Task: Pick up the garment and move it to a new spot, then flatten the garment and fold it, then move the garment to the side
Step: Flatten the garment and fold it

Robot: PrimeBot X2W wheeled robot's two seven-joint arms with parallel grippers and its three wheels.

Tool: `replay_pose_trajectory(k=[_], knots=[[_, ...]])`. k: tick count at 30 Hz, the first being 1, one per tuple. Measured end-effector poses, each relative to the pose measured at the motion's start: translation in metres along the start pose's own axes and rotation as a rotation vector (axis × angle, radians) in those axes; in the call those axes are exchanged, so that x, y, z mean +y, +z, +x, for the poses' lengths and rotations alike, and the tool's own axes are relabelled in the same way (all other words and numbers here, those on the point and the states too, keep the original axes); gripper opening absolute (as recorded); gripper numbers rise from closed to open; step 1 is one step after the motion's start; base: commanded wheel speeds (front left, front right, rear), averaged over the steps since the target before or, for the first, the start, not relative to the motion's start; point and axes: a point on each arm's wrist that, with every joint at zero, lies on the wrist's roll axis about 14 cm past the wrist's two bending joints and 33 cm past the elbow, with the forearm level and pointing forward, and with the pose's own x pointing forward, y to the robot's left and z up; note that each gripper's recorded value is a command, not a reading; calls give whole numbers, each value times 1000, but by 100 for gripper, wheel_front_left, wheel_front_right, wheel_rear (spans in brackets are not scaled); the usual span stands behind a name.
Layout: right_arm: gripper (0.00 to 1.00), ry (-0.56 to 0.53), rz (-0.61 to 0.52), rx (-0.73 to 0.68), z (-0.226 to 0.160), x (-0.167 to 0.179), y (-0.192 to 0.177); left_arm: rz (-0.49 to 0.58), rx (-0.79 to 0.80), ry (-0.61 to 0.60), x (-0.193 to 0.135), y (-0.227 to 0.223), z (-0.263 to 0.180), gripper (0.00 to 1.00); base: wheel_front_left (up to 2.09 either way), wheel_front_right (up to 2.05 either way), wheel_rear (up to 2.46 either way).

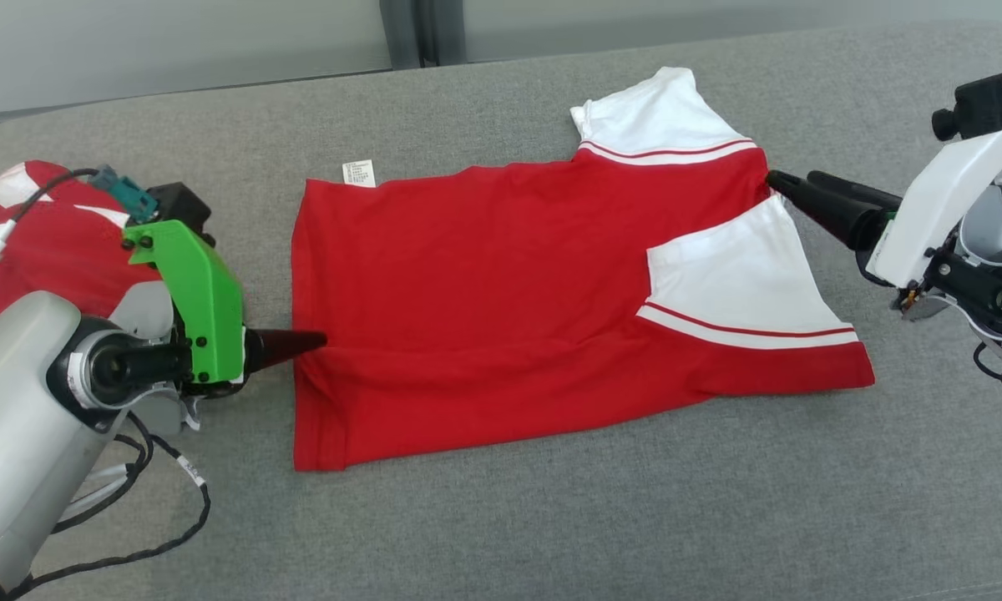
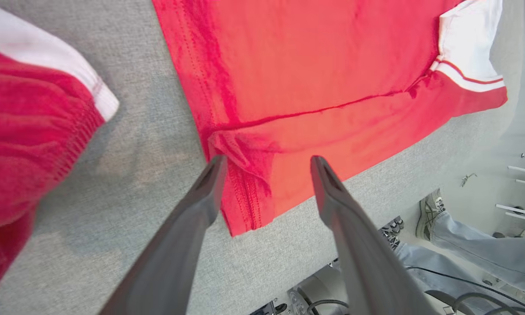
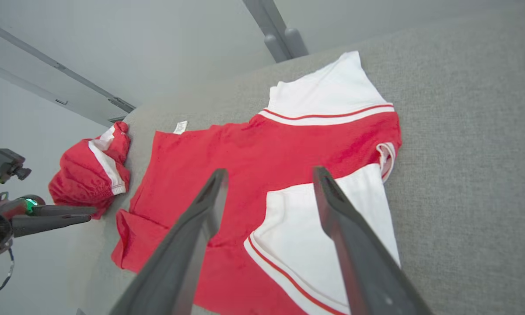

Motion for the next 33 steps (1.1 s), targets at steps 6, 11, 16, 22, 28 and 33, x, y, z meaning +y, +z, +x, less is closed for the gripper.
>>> replay_pose_trajectory(k=[6,11,16,22,28,33], knots=[[100,16,-89,-245,-20,11,23,105,-281,42,0,31,-24,100,0,0,0],[100,17,-169,-415,-42,16,32,194,-598,110,-1,58,-57,100,0,0,0],[100,-26,-192,-595,-67,13,59,263,-905,240,5,65,-92,100,0,0,0],[100,-122,-247,-662,-83,3,23,272,-1127,341,11,47,-113,100,0,0,0],[100,-216,-265,-720,-103,2,-6,242,-1226,414,6,24,-128,100,0,0,0],[100,-300,-262,-707,-116,-8,-33,243,-1307,441,-10,1,-134,100,0,0,0]])
